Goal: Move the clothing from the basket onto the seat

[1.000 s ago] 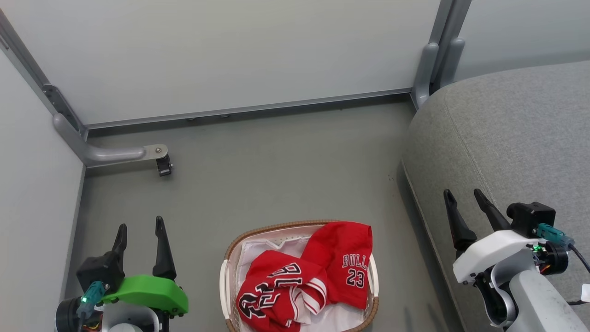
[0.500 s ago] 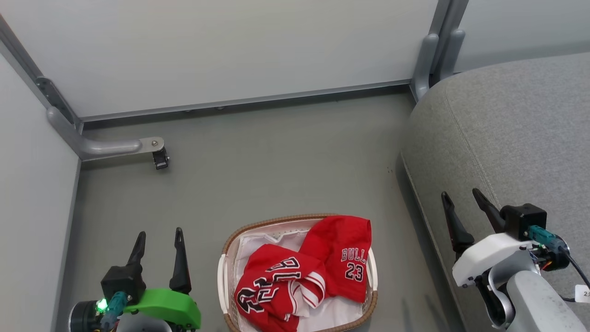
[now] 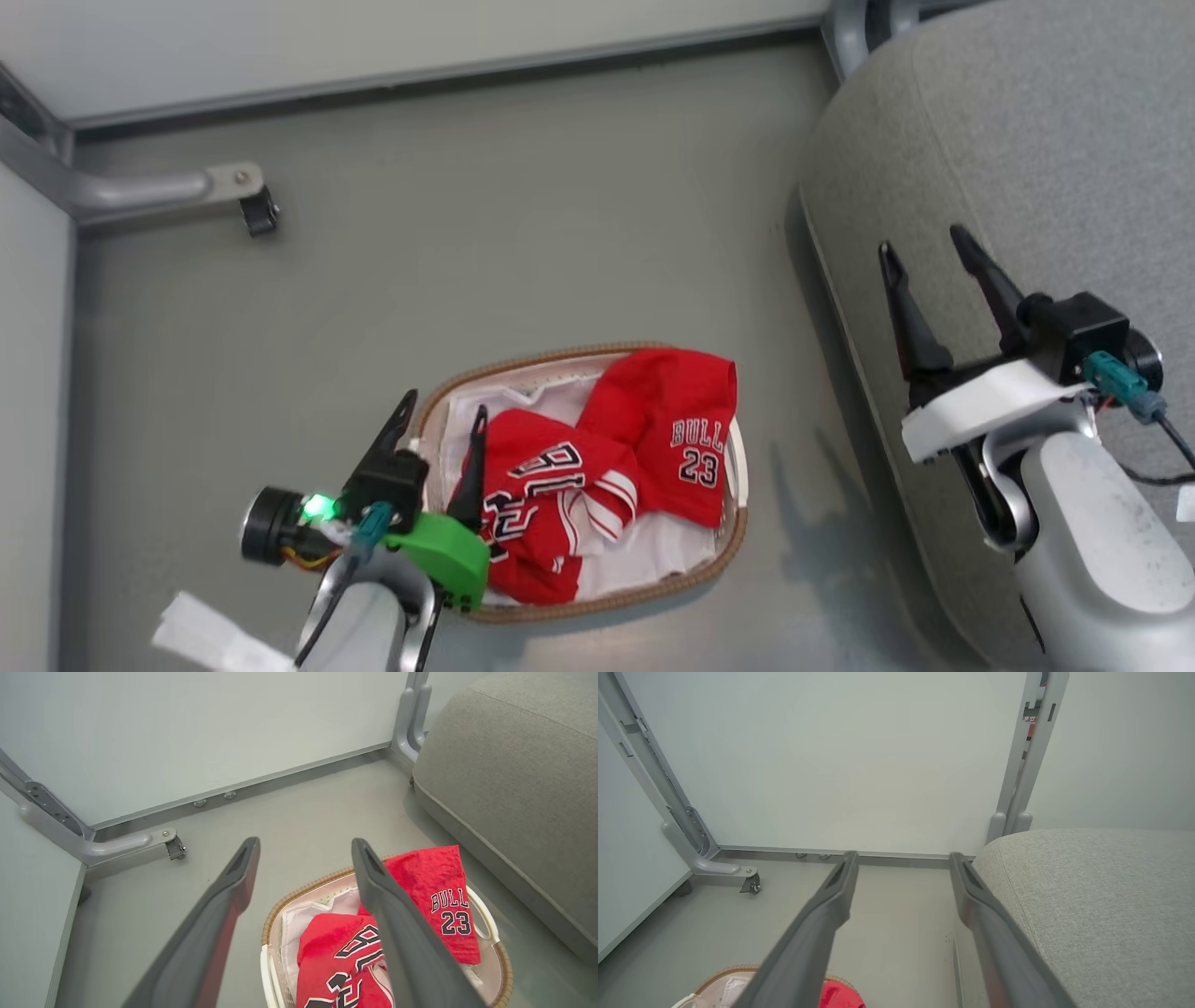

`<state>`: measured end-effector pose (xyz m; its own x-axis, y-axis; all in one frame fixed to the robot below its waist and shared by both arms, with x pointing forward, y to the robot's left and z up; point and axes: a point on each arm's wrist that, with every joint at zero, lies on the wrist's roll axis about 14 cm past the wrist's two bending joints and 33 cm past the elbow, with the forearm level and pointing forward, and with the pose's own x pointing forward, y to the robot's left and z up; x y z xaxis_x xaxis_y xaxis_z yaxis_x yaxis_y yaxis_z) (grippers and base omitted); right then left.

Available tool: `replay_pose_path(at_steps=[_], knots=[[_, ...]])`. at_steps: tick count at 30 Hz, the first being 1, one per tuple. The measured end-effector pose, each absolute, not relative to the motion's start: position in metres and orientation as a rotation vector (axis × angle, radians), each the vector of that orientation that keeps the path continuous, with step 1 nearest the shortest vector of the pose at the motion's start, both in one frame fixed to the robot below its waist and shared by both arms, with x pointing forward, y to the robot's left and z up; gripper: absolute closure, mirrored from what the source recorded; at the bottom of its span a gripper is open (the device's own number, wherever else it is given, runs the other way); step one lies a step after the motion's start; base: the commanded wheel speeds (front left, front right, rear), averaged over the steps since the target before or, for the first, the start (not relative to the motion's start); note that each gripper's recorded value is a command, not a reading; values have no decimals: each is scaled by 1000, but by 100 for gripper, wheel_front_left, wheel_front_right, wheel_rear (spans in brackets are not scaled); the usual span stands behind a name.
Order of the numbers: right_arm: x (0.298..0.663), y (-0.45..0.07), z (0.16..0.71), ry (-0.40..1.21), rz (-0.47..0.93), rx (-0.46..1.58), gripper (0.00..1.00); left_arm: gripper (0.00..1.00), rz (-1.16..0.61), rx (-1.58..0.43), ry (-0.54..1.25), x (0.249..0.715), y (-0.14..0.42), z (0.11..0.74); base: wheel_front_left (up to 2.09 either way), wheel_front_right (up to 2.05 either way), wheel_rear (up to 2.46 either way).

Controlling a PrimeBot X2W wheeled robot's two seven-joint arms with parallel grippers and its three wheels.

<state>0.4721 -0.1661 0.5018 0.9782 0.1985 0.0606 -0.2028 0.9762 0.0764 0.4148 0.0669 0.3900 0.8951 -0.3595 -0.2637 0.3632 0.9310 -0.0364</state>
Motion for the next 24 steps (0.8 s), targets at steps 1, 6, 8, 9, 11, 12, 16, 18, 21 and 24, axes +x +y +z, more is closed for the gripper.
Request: replay_pose_path(at_steps=[1, 6, 8, 9, 11, 12, 16, 18, 21, 24], knots=[[475, -166, 501, -57, 205, 76, 0, 0, -395, 26, 285, 417, 62, 384, 0, 0, 0], [495, -165, 494, -71, 214, 59, 0, 0, -541, 103, 375, 423, 31, 342, 0, 0, 0], [502, -164, 488, -70, 216, 55, 0, 0, -597, 136, 420, 421, 22, 322, 0, 0, 0], [505, -164, 483, -63, 217, 55, 0, 0, -629, 156, 448, 419, 18, 311, 0, 0, 0], [508, -164, 471, -41, 212, 60, 0, 0, -676, 175, 500, 414, 12, 291, 0, 0, 0], [510, -165, 465, -28, 209, 62, 0, 0, -702, 192, 529, 411, 10, 280, 0, 0, 0], [513, -170, 438, 27, 192, 66, 0, 0, -793, 261, 633, 399, 6, 241, 0, 0, 0], [515, -173, 427, 49, 185, 68, 0, 0, -823, 296, 688, 392, 9, 222, 0, 0, 0], [515, -176, 410, 83, 173, 68, 0, 0, -854, 366, 759, 384, 17, 197, 0, 0, 0], [517, -180, 396, 109, 160, 69, 0, 0, -854, 428, 778, 391, 21, 180, 0, 0, 0]])
